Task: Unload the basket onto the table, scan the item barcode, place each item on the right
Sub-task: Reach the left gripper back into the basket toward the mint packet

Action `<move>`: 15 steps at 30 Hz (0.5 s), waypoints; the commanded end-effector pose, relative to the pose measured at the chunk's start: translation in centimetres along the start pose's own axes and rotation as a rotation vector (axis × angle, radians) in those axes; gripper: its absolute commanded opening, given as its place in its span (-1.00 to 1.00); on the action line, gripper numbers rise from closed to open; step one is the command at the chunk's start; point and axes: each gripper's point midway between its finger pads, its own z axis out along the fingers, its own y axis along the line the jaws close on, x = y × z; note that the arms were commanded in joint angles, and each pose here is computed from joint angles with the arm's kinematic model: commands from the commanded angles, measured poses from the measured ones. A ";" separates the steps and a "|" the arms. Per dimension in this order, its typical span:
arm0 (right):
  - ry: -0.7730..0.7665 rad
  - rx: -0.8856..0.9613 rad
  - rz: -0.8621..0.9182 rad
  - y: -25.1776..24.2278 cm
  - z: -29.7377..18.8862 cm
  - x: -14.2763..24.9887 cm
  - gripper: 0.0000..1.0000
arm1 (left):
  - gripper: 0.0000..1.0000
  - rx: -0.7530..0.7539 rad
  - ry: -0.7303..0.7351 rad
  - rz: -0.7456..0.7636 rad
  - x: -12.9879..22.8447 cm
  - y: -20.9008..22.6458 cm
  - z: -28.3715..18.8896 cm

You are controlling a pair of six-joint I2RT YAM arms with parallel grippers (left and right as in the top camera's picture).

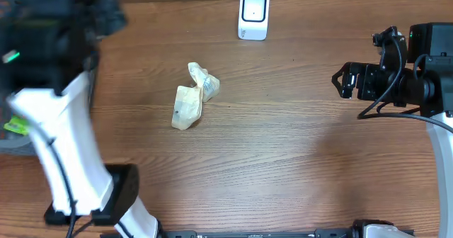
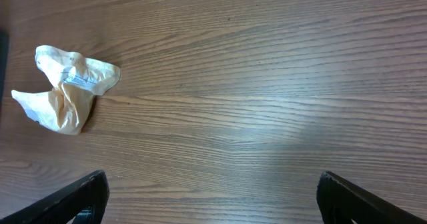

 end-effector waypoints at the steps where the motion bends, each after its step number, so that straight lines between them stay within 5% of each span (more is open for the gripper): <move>1: -0.036 -0.011 -0.015 0.6 -0.9 -0.7 1.00 | 0.50 -0.152 -0.010 -0.053 -1.6 5.4 1.7; 8: -0.035 -0.011 -0.015 0.6 -0.9 -0.7 1.00 | 0.75 -0.400 0.120 -0.174 -1.1 15.7 6.7; 15: -0.034 -0.012 -0.014 0.6 -0.9 -0.6 1.00 | 0.77 -0.487 0.327 -0.156 1.8 20.9 14.3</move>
